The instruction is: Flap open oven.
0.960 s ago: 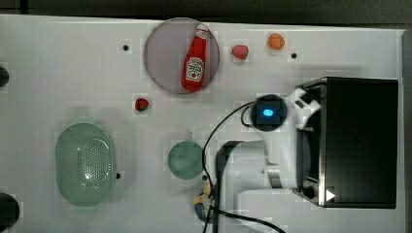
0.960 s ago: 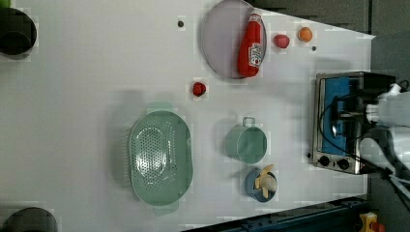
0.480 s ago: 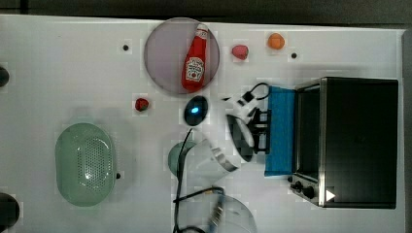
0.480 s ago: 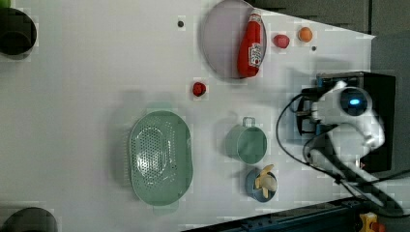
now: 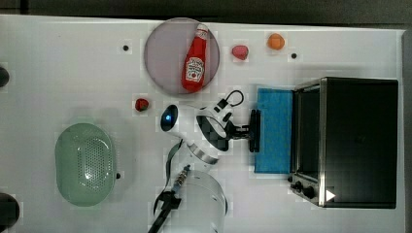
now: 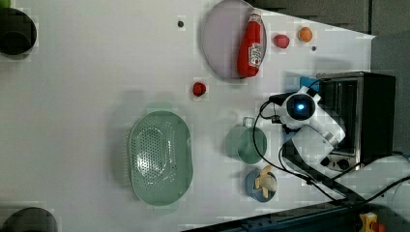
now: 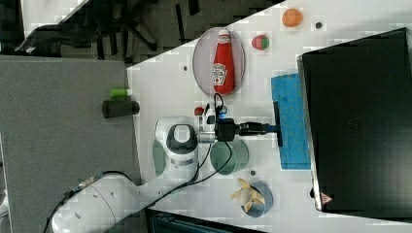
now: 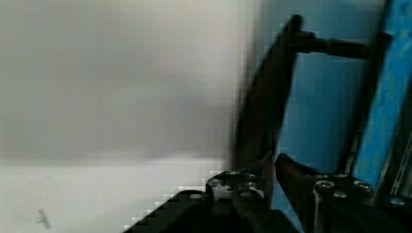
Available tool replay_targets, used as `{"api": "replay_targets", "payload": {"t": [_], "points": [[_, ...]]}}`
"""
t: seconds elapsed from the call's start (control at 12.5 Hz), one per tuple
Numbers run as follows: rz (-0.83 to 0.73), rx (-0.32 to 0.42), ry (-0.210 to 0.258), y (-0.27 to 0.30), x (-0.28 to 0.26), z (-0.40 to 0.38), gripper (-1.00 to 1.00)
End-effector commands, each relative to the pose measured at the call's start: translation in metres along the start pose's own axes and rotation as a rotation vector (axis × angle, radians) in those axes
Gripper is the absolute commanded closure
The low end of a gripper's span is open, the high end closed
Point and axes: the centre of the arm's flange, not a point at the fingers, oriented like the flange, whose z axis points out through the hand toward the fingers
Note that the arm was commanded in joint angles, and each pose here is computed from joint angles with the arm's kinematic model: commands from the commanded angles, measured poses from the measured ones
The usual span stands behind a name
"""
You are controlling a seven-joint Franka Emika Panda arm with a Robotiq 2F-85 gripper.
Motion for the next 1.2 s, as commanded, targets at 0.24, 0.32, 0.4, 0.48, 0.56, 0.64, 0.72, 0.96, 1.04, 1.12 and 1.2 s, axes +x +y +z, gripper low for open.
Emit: {"api": "replay_targets", "payload": {"t": [0.24, 0.32, 0.4, 0.48, 0.56, 0.64, 0.72, 0.96, 1.04, 1.12, 1.2], "points": [[0.097, -0.016, 0.020, 0.006, 0.012, -0.007, 0.65], [0.109, -0.002, 0.038, 0.010, 0.015, -0.013, 0.65], [0.130, 0.020, 0.058, 0.016, 0.018, -0.021, 0.65], [0.162, 0.047, 0.079, 0.025, 0.022, -0.032, 0.65], [0.210, 0.081, 0.093, 0.037, 0.025, -0.046, 0.65], [0.265, 0.118, 0.098, 0.050, 0.027, -0.061, 0.65], [0.327, 0.163, 0.101, 0.062, 0.028, -0.076, 0.65], [0.526, 0.324, 0.106, 0.107, 0.027, -0.126, 0.65], [0.594, 0.383, 0.101, 0.123, 0.025, -0.143, 0.65], [0.656, 0.441, 0.089, 0.138, 0.020, -0.158, 0.65], [0.710, 0.495, 0.069, 0.152, 0.014, -0.173, 0.65]]}}
